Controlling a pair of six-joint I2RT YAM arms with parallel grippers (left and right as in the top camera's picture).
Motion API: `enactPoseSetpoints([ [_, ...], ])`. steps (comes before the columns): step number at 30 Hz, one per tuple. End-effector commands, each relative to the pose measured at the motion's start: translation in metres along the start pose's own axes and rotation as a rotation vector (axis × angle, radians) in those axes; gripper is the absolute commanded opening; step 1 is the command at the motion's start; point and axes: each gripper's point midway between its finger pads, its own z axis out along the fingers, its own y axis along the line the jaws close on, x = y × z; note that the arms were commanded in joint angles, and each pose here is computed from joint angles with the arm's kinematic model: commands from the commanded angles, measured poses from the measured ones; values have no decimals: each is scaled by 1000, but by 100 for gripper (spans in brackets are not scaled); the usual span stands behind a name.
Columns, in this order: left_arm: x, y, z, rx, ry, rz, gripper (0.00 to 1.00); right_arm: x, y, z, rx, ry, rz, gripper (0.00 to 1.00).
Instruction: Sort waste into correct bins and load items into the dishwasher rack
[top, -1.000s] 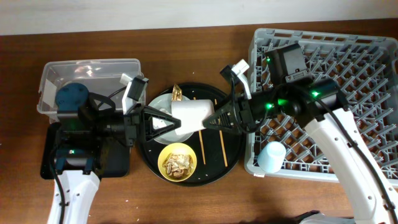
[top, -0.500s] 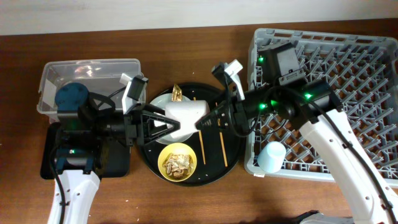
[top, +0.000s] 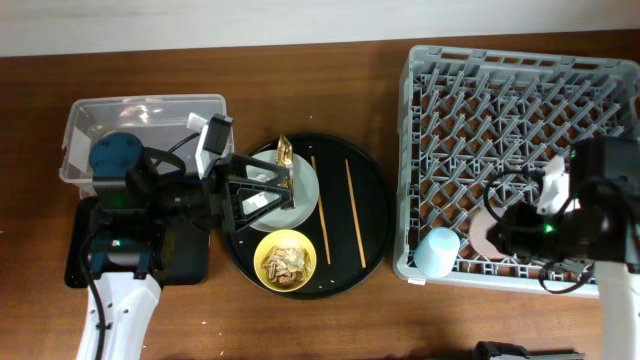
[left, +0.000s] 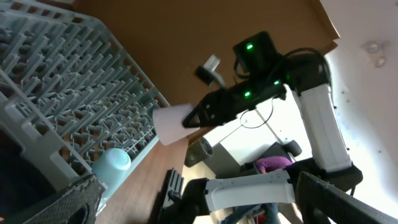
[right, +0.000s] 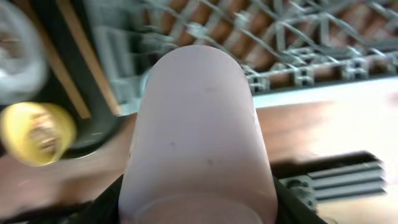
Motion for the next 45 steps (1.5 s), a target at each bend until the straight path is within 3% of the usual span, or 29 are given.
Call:
enactPoseSetpoints([
  [1,-2,1,0,-11,-9,46,99,8,-29,41,143,81,65,39],
  [6,-1,0,2,-5,-3,50,99,-24,-32,85,156,51,77,39],
  [11,8,-8,15,36,41,93,99,-29,-34,121,177,186,85,39],
  [13,9,-9,16,40,45,90,99,-29,-30,122,159,193,85,63],
  [16,8,-7,16,28,36,89,99,-40,-9,91,45,85,56,68],
  [19,8,9,16,-45,6,31,99,-51,30,27,-166,-131,-67,75],
  [22,33,81,0,-406,-35,-179,99,-43,36,-9,-205,-254,-94,79],
  [24,65,127,-24,-733,-1,-279,99,-26,53,-16,-307,-236,-198,79],
  [26,85,148,-40,-948,45,-288,99,-14,71,-21,-409,-208,-278,79],
  [27,88,151,-39,-1008,66,-250,99,-8,83,-23,-457,-189,-313,79],
  [29,91,148,-31,-992,86,-238,99,0,95,-20,-477,-157,-367,79],
  [30,91,149,-31,-1002,87,-230,91,10,109,-13,-492,-99,-421,78],
  [32,103,149,-24,-998,137,-246,90,14,111,5,-408,-31,-392,78],
  [35,138,164,-13,-1107,283,-254,77,1,104,22,-292,-12,-282,78],
  [37,152,176,-3,-1154,327,-272,76,0,107,23,-306,-7,-283,78],
  [40,183,190,32,-1113,433,-295,62,0,107,23,-304,-6,-282,78],
  [42,202,200,42,-1128,480,-341,48,1,107,23,-304,-4,-282,79],
  [45,219,210,57,-1128,518,-343,37,0,107,23,-305,-8,-283,79],
])
